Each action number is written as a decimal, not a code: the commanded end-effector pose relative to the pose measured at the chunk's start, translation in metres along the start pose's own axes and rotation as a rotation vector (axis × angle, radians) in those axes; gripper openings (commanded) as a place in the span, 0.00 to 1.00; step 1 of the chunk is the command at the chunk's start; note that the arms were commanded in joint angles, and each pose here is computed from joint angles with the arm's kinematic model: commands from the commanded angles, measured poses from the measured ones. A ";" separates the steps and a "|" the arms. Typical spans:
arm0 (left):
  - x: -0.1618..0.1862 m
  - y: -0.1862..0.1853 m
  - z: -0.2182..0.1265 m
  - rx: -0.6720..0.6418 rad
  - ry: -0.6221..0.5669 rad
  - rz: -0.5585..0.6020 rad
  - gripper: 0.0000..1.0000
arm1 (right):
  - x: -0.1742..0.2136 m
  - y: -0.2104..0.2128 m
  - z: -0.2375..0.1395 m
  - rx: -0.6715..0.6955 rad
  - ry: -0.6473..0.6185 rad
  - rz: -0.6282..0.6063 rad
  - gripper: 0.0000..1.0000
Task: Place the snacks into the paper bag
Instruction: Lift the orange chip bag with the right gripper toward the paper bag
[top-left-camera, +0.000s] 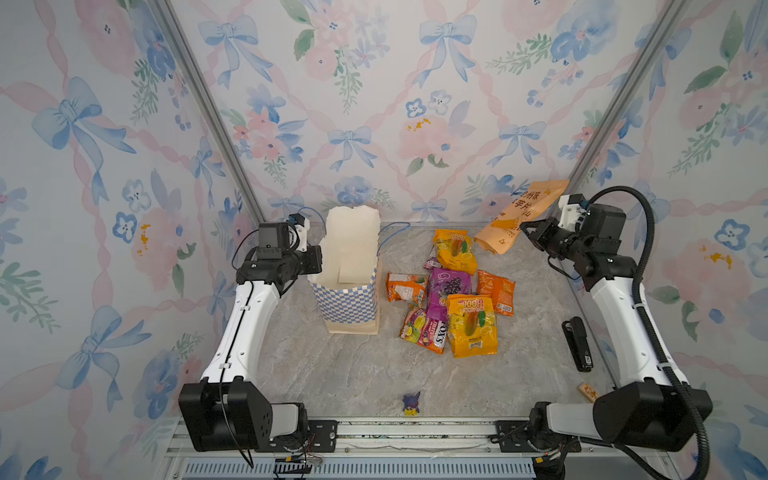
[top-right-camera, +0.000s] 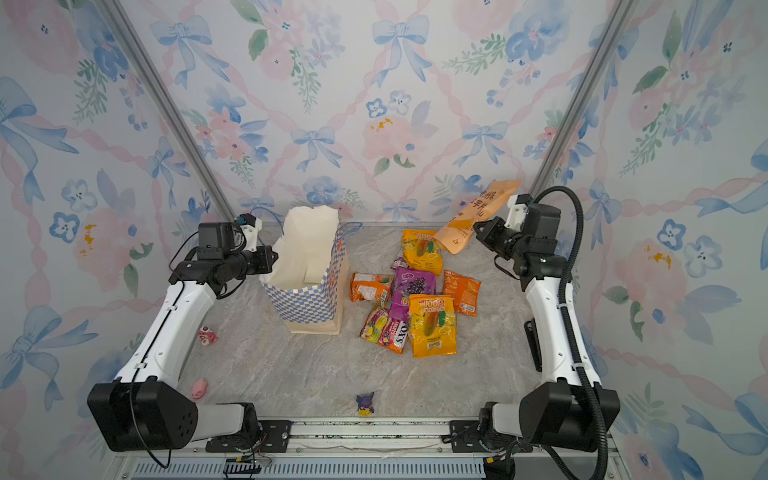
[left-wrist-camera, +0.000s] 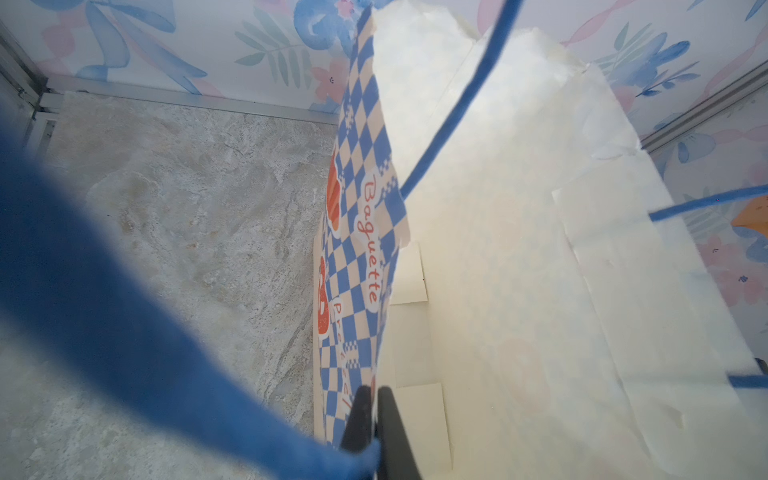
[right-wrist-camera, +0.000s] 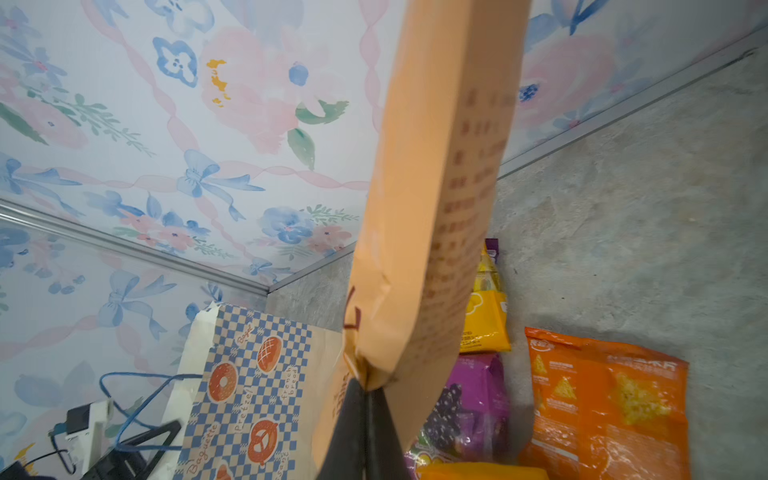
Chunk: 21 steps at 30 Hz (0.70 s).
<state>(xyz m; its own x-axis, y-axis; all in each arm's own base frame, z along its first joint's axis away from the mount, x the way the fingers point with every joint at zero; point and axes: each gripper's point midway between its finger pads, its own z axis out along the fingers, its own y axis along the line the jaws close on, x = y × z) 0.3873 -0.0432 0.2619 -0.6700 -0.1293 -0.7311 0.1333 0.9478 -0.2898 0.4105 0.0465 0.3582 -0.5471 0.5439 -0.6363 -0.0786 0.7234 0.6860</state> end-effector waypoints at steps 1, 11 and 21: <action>-0.001 -0.006 -0.003 0.027 -0.003 -0.001 0.00 | 0.003 0.046 -0.021 -0.069 0.043 -0.092 0.00; -0.002 -0.006 -0.004 0.029 -0.006 -0.002 0.00 | -0.008 0.150 -0.060 -0.259 0.036 -0.225 0.00; -0.002 -0.015 -0.001 0.070 -0.006 -0.030 0.00 | 0.015 0.236 -0.065 -0.455 0.093 -0.312 0.00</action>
<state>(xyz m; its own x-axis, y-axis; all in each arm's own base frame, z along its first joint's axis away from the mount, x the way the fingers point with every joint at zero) 0.3864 -0.0478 0.2631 -0.6743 -0.1438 -0.7243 0.1424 0.9371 -0.3186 0.3365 0.1843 0.5250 -0.5140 0.3029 -0.8026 -0.5525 0.5987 0.5798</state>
